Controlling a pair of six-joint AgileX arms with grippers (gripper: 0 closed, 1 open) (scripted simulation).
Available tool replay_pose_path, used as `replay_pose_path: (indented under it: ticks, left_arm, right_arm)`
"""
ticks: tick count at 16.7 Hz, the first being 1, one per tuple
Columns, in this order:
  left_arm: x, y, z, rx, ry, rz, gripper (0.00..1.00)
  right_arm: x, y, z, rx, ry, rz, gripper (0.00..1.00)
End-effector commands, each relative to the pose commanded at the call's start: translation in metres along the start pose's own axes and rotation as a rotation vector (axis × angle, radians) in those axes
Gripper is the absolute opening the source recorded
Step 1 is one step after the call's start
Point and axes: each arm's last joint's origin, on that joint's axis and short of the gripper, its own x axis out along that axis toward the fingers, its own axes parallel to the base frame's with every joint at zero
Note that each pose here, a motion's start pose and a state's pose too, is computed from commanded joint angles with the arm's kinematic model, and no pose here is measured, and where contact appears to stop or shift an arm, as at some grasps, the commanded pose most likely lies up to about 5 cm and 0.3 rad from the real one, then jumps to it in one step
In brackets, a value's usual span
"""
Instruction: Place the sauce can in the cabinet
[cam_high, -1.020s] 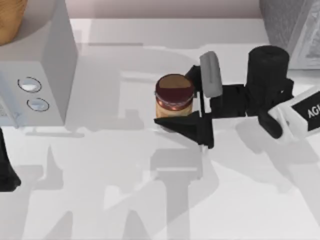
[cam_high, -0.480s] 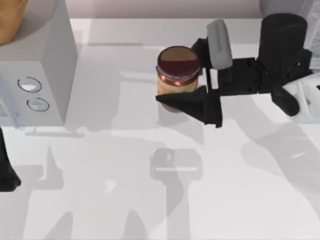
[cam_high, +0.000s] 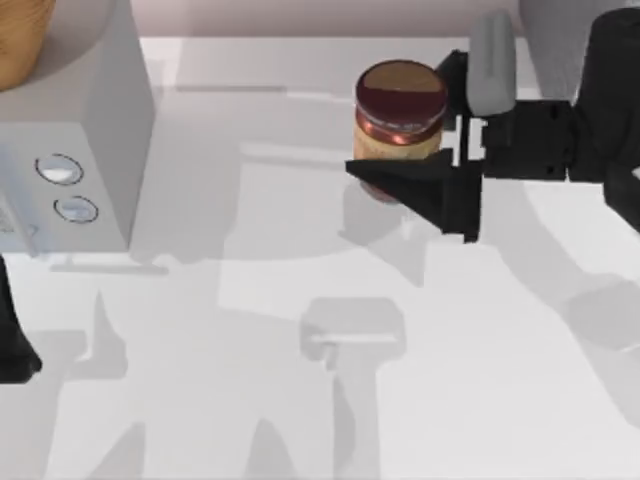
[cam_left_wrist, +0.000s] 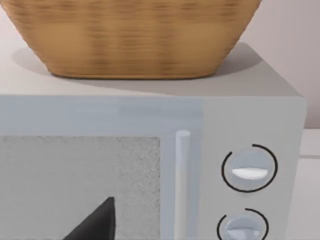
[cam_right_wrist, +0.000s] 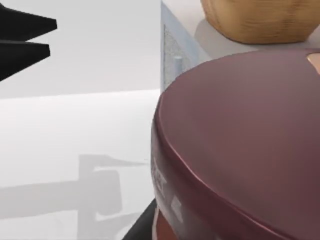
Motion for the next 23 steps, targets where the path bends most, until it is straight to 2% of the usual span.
replay_pose_path:
  ticks: [3, 7, 10, 15, 17, 19, 21, 23]
  left_arm:
    - [0.0, 0.0, 0.0, 0.0, 0.0, 0.0, 1.0]
    - [0.0, 0.0, 0.0, 0.0, 0.0, 0.0, 1.0]
    - [0.0, 0.0, 0.0, 0.0, 0.0, 0.0, 1.0]
    - [0.0, 0.0, 0.0, 0.0, 0.0, 0.0, 1.0]
    - [0.0, 0.0, 0.0, 0.0, 0.0, 0.0, 1.0]
    - [0.0, 0.0, 0.0, 0.0, 0.0, 0.0, 1.0]
    - [0.0, 0.0, 0.0, 0.0, 0.0, 0.0, 1.0]
    - [0.0, 0.0, 0.0, 0.0, 0.0, 0.0, 1.0]
  right_arm:
    - [-0.043, 0.029, 0.029, -0.001, -0.005, -0.191, 0.0]
    - [-0.108, 0.089, 0.049, -0.006, -0.035, -0.517, 0.0]
    - [-0.147, 0.137, 0.037, -0.005, -0.069, -0.776, 0.0]
    - [-0.179, 0.185, -0.017, 0.023, -0.11, -1.155, 0.0]
    - [-0.184, 0.191, -0.04, 0.046, -0.106, -1.268, 0.0]
    - [-0.187, 0.193, -0.057, 0.067, -0.097, -1.348, 0.0]
    - [-0.189, 0.193, -0.066, 0.08, -0.089, -1.389, 0.0]
    - [-0.189, 0.193, -0.067, 0.081, -0.088, -1.393, 0.0]
